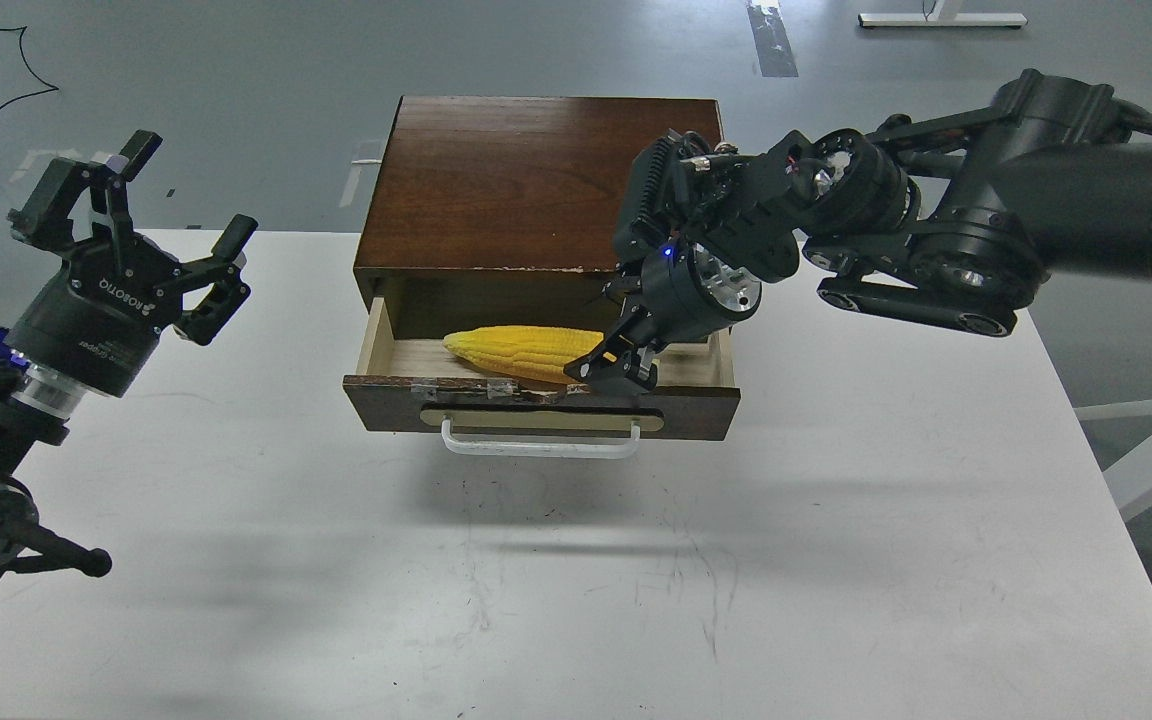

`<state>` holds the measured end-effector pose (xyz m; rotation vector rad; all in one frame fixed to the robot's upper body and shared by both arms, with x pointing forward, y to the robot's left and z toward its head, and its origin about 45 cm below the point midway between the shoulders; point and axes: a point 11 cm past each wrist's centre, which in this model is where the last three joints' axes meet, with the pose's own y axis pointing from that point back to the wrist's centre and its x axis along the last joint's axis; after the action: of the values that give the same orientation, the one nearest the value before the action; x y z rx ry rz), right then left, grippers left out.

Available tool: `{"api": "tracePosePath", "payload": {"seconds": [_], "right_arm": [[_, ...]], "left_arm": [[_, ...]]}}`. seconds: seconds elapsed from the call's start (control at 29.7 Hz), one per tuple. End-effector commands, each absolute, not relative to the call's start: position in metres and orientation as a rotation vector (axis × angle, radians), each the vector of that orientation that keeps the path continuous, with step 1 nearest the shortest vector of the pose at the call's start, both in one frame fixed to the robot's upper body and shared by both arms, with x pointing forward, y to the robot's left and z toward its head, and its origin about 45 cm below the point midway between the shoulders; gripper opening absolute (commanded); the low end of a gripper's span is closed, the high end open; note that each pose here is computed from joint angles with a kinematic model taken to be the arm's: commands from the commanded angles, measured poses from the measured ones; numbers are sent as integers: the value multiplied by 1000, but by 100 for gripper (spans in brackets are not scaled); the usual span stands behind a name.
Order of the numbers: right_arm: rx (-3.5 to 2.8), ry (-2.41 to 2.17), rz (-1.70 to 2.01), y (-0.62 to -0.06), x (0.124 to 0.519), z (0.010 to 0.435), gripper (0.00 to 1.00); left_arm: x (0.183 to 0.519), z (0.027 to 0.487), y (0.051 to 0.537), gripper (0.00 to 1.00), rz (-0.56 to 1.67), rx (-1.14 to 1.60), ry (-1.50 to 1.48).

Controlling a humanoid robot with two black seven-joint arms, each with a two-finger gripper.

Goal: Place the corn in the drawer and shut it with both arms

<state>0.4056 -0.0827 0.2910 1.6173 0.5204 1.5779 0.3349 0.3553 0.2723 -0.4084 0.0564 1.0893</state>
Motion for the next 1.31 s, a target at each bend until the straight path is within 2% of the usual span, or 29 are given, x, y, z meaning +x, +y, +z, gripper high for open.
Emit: {"api": "tracePosePath", "payload": {"seconds": [0.0,0.17,0.27,0.34,0.47,0.61,0.64,0.77,1.01,1.18,1.28], "right_arm": [[1621,423,1626,-90,415,323,69],[1779,153,1623,-108,425,376,76],[1974,-126,1523,-135,432,407,88],[2097,-311,1414,-158,438,415,94],[2307,-648,1153,-202,446,407,95],[2496,-1084,726,-263,447,358,97],[2497,-1085,725,-264,447,358,97],[2564,-1381,315,-301,428,281,100],[2528,-1684,-120,-330,389,194,100],[2470,-1819,-264,-346,378,167,100],[2450,-1892,-358,-351,375,162,100]], "left_arm": [[335,273,356,100,1089,-408,55],[335,273,356,100,1087,-407,55],[335,272,355,100,1086,-406,58],[335,272,355,100,1086,-406,58],[335,272,355,100,1084,-407,58],[335,271,355,100,1089,-403,59],[335,271,355,100,1089,-403,59],[336,272,356,100,1090,-407,56],[343,285,355,100,1068,-384,-3],[347,298,339,100,987,-287,-133],[348,324,307,100,854,-210,-308]]}}
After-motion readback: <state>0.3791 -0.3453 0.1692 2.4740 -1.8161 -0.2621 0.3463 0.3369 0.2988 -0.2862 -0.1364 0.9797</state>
